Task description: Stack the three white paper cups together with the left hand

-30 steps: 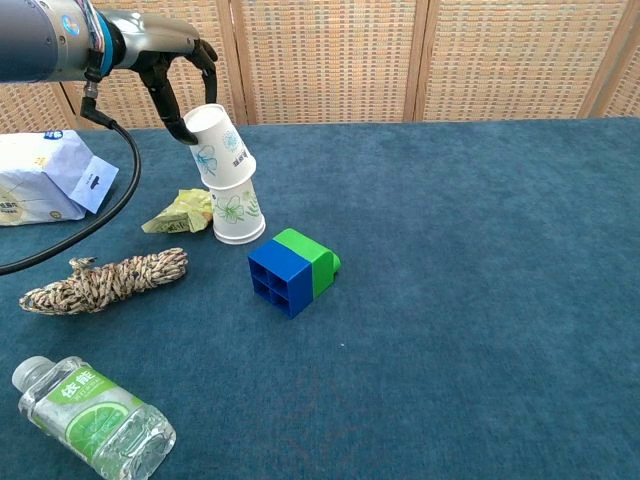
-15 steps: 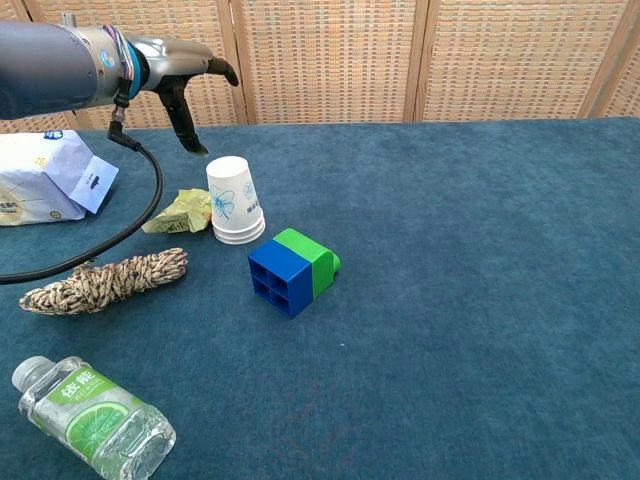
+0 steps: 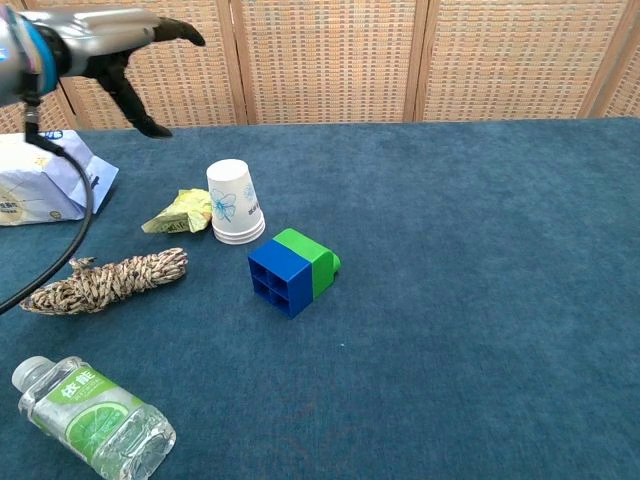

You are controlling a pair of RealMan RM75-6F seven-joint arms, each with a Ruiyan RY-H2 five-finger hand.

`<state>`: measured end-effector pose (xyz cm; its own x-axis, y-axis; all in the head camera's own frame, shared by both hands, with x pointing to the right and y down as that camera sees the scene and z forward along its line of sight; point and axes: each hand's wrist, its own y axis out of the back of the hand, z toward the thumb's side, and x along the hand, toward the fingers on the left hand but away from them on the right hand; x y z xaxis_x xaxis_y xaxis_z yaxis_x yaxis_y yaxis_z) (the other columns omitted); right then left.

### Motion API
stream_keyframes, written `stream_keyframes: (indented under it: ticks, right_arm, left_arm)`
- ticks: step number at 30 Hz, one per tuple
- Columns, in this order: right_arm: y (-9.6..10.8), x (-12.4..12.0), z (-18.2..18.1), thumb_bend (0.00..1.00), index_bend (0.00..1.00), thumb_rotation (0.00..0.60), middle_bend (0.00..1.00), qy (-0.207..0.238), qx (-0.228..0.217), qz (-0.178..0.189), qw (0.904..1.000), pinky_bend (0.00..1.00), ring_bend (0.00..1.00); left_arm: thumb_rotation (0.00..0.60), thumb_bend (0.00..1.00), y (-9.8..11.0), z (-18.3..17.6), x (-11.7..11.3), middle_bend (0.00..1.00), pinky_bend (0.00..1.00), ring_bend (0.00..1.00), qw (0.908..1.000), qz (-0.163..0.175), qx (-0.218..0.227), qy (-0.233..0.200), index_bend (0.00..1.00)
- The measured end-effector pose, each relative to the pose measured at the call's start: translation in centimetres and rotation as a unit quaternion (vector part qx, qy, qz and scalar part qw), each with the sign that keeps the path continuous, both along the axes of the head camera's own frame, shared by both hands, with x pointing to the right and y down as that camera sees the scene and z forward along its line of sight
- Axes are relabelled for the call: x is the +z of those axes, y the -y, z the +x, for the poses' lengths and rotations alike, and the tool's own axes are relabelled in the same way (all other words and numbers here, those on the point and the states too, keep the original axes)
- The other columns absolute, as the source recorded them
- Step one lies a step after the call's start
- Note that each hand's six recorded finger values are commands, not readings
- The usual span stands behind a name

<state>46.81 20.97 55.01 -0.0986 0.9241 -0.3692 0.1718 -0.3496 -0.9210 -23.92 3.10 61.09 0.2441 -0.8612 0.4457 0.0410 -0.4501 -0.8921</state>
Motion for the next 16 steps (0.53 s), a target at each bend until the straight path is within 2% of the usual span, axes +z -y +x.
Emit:
stream_keyframes:
  ticks: [4, 9, 16]
  right_arm:
    - [0.0, 0.1, -0.4, 0.0, 0.0, 0.6, 0.0, -0.006, -0.005, 0.004, 1.0, 0.0, 0.0]
    - [0.1, 0.1, -0.4, 0.0, 0.0, 0.6, 0.0, -0.013, -0.005, 0.009, 0.9999, 0.0, 0.0]
    - [0.2, 0.1, -0.6, 0.0, 0.0, 0.6, 0.0, -0.019, -0.007, 0.01, 0.9998, 0.0, 0.0]
  left_arm:
    - [0.6, 0.22, -3.6, -4.2, -1.6, 0.0, 0.0, 0.0, 0.9992, 0.035, -0.006, -0.019, 0.06]
    - [0.6, 0.22, -8.7, -9.7, -2.9, 0.0, 0.0, 0.0, 0.9972, 0.056, -0.039, -0.028, 0.06]
    - [0.6, 0.22, -15.4, -16.1, -2.9, 0.0, 0.0, 0.0, 0.9933, 0.072, -0.09, -0.005, 0.06]
